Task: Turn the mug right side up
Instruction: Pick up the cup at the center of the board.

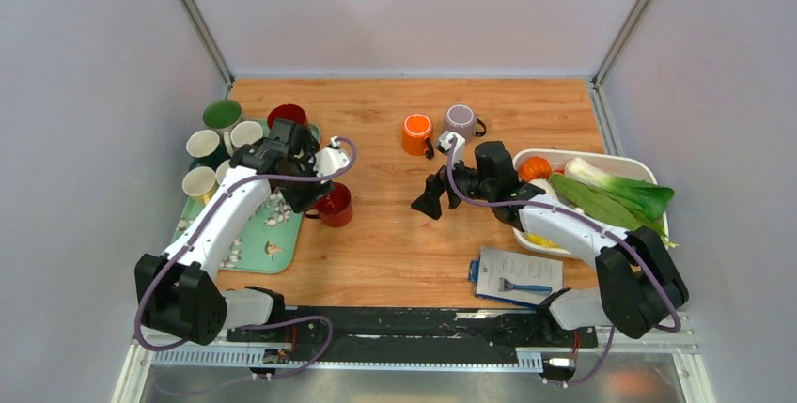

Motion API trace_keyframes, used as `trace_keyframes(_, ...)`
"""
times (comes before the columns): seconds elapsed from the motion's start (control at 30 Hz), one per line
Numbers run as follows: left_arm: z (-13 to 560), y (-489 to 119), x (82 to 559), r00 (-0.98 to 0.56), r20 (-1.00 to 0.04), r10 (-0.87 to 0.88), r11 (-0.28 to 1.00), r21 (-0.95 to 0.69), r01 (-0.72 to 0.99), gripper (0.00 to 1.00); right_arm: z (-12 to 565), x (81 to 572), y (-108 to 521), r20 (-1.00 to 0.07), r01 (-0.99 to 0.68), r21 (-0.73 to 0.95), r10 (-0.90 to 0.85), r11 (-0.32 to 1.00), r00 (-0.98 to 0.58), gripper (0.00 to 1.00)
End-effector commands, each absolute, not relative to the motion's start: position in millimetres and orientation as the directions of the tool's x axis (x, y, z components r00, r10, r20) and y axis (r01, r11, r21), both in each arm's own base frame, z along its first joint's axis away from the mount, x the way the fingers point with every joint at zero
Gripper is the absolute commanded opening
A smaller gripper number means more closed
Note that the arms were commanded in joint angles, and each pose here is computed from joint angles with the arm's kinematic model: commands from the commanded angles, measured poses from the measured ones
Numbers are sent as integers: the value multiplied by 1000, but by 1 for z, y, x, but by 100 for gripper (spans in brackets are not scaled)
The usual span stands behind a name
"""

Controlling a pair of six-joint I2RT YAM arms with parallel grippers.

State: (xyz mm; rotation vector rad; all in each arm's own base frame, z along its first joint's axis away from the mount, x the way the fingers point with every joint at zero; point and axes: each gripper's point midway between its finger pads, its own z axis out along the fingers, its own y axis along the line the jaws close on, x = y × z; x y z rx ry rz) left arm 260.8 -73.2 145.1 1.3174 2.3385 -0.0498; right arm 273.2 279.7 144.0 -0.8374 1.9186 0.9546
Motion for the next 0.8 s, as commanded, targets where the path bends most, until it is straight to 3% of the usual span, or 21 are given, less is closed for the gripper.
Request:
trace_keyframes(0.0, 128, -68, 254, -316, -364, 876, 402, 188, 896, 60, 155, 274, 280, -891, -829, 287, -185, 481, -416, 97)
trace_keyframes(0.27, 95, -81, 245, -302, -374, 877, 351, 69, 934, 57, 157, 274, 278, -894, -832, 272, -193, 484, -405, 98)
trace_keyframes(0.47, 75, -83, 261, -386, -384, 839, 446, 78, 892, 48, 158, 272, 276, -894, -831, 269, -195, 486, -404, 98)
trace_keyframes(0.77, 69, -81, 255, -490, -384, 783, 548, 53, 835, 18, 153, 270, 273, -892, -829, 269, -198, 491, -407, 98)
